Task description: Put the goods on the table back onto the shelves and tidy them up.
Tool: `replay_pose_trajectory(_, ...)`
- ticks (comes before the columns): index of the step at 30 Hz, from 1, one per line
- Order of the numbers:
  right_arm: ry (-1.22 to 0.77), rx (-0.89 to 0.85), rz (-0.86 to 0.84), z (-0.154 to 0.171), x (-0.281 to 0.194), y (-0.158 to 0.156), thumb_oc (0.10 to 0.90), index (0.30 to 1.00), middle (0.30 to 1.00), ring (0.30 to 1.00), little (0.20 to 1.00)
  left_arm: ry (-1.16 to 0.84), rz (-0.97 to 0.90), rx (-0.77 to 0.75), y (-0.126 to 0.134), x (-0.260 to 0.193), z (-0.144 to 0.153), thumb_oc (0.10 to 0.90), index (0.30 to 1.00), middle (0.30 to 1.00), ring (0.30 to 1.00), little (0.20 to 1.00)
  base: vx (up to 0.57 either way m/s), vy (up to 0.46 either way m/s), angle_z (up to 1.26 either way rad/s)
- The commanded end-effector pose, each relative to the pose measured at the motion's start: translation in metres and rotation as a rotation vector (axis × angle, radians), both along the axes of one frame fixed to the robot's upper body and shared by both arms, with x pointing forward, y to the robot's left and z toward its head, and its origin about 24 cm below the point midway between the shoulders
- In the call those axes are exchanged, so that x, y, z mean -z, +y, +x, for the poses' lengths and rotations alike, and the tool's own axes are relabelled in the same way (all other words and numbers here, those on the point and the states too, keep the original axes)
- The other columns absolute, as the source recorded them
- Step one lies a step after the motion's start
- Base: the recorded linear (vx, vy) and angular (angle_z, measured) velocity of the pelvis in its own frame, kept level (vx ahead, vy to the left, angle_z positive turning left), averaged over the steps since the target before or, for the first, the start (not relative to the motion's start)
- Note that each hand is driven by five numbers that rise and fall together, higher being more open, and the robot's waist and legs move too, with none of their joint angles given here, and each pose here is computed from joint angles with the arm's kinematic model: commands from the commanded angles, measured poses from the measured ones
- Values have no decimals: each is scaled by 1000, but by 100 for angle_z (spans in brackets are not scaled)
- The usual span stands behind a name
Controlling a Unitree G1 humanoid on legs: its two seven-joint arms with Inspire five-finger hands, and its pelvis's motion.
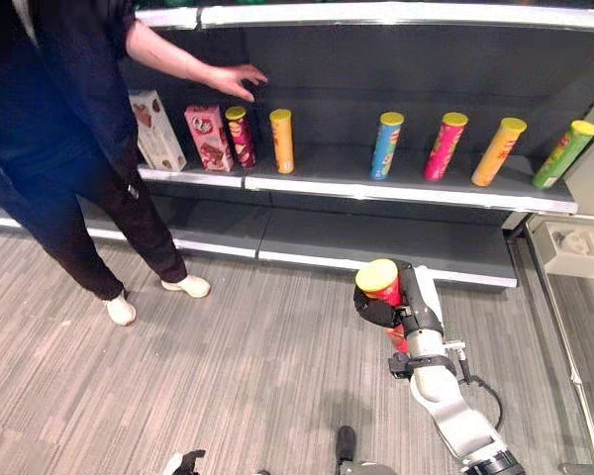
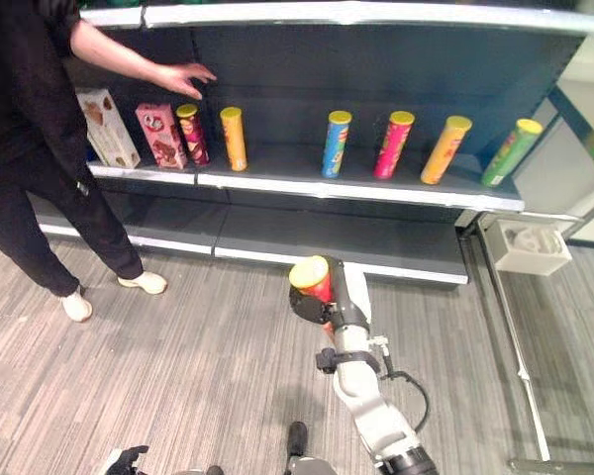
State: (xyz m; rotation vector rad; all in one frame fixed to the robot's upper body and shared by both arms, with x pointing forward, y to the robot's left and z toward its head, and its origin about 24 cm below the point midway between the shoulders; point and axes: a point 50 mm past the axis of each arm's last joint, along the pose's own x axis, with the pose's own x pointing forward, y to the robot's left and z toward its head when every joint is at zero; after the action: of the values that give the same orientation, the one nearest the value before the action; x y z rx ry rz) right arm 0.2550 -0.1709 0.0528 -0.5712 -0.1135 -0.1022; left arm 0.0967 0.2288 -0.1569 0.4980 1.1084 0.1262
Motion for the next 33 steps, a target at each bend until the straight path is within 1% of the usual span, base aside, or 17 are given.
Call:
replay_pose_trajectory(1,-344,-92,80,8,-63,18,400,300,300,300,300,-28,-66,-30,-21,3,3,800,900,900,900,900,294,41,-9)
replay_pose_trajectory(4,-270,-103,138,7,-52,17,400,300,300,300,300,-4,-71,-41,-23,6,-4,800,900,900,900,900,253,123,-9)
replay_pose_trajectory(5,-245,-144,185,6,-51,18,400,300,300,300,300,2,-71,-46,-23,6,-7,800,900,900,900,900,161,96,-4)
replay_pose_trajectory(6,-245,-144,185,6,-51,18,400,300,300,300,300,2,-71,-46,-23,6,-7,800,900,900,900,900,274,145,-4)
replay_pose_trajectory(7,-181,-145,221,7,-43,13,400,300,300,300,300,4,-77,-60,-22,6,-7,800,900,900,900,900,184,94,-6)
replay_pose_trajectory(10,-165,-144,212,8,-41,7,400,300,300,300,300,4,-83,-97,-20,7,-8,800,900,900,900,900,314,170,-21)
replay_pose_trajectory(11,-152,-168,244,6,-40,6,400,300,300,300,300,16,-81,-133,-17,8,-11,800,900,900,900,900,336,194,-22)
replay_pose_trajectory(13,-148,-199,233,0,-41,2,400,300,300,300,300,37,-78,-151,-13,9,-17,800,900,900,900,900,411,297,-41)
replay_pose_trajectory(16,-123,-208,240,-7,-36,1,400,300,300,300,300,46,-80,-139,-13,9,-17,800,900,900,900,900,311,301,-56)
replay_pose_trajectory(17,-111,-186,245,-10,-33,-3,400,300,300,300,300,42,-74,-94,-11,7,-12,800,900,900,900,900,180,237,-42)
replay_pose_trajectory(18,-110,-189,240,-11,-32,-1,400,300,300,300,300,41,-67,-77,-10,7,-10,800,900,900,900,900,239,341,-44)
replay_pose_trajectory(21,-131,-173,254,-13,-34,2,400,300,300,300,300,3,-33,45,-6,1,9,800,900,900,900,900,166,368,-42)
replay_pose_trajectory(22,-133,-161,261,-14,-33,2,400,300,300,300,300,14,-35,58,-7,2,7,800,900,900,900,900,111,316,-43)
replay_pose_trajectory(23,126,137,480,-70,32,-78,400,300,300,300,300,89,-418,-554,-33,19,-73,800,900,900,900,900,34,108,-14)
replay_pose_trajectory(26,131,152,502,-74,35,-78,400,300,300,300,300,107,-424,-567,-35,20,-78,800,900,900,900,900,5,-34,28)
replay_pose_trajectory(32,136,163,526,-74,37,-76,400,300,300,300,300,100,-428,-567,-35,20,-76,800,900,900,900,900,-8,-65,-6)
replay_pose_trajectory(33,134,158,534,-70,37,-73,400,300,300,300,300,82,-429,-593,-34,19,-72,800,900,900,900,900,-53,-92,1)
